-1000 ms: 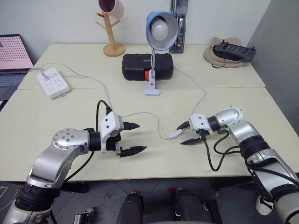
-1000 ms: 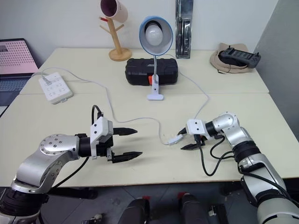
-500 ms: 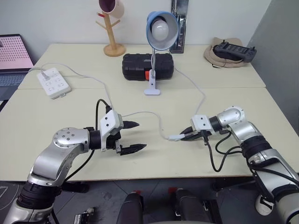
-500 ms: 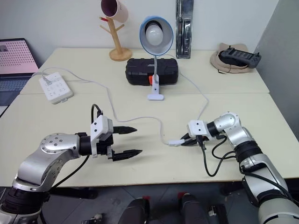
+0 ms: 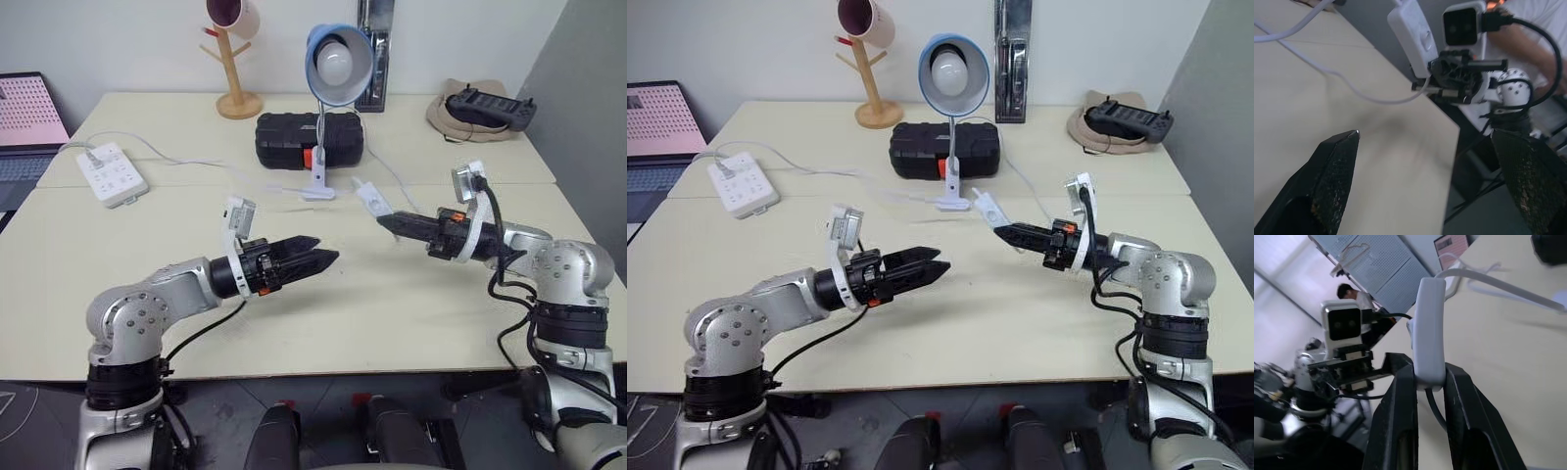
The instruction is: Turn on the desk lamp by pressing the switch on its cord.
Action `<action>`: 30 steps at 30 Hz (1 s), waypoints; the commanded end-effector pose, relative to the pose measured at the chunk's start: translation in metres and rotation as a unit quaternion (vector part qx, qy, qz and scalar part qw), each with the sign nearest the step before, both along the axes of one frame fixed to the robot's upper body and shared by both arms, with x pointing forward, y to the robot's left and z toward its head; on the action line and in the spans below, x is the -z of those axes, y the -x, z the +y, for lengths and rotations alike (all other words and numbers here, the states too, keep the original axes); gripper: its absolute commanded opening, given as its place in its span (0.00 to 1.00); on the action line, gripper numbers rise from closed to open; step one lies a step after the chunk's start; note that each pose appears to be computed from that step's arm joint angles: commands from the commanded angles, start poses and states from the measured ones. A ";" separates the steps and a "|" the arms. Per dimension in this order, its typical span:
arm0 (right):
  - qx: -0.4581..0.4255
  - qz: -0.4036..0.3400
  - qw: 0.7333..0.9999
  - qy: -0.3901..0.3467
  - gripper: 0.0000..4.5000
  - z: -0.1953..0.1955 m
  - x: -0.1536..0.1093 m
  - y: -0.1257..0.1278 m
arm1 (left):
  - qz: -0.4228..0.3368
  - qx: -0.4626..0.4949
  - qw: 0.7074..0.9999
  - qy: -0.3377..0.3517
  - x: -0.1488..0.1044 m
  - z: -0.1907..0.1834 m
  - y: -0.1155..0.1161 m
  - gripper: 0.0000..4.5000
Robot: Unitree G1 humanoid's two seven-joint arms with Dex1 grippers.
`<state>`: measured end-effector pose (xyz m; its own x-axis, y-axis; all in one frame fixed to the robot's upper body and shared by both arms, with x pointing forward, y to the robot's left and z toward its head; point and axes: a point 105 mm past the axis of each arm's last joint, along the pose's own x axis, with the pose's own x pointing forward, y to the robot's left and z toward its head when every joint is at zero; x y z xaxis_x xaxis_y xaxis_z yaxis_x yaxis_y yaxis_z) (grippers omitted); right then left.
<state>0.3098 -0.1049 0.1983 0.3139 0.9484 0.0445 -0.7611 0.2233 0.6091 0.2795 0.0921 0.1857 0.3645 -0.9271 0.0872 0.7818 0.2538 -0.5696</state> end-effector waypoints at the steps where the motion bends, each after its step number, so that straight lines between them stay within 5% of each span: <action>1: -0.020 0.001 1.000 -0.015 0.08 -0.001 -0.016 0.018 | 0.012 -0.005 0.997 0.072 -0.024 -0.008 -0.004 1.00; 12: -0.038 0.012 0.999 -0.021 0.08 0.000 -0.023 0.031 | 0.069 -0.005 0.987 0.148 -0.028 -0.035 -0.008 1.00; 30: -0.059 0.012 0.998 -0.022 0.08 0.007 -0.028 0.040 | 0.091 0.008 0.982 0.163 -0.013 -0.044 -0.002 1.00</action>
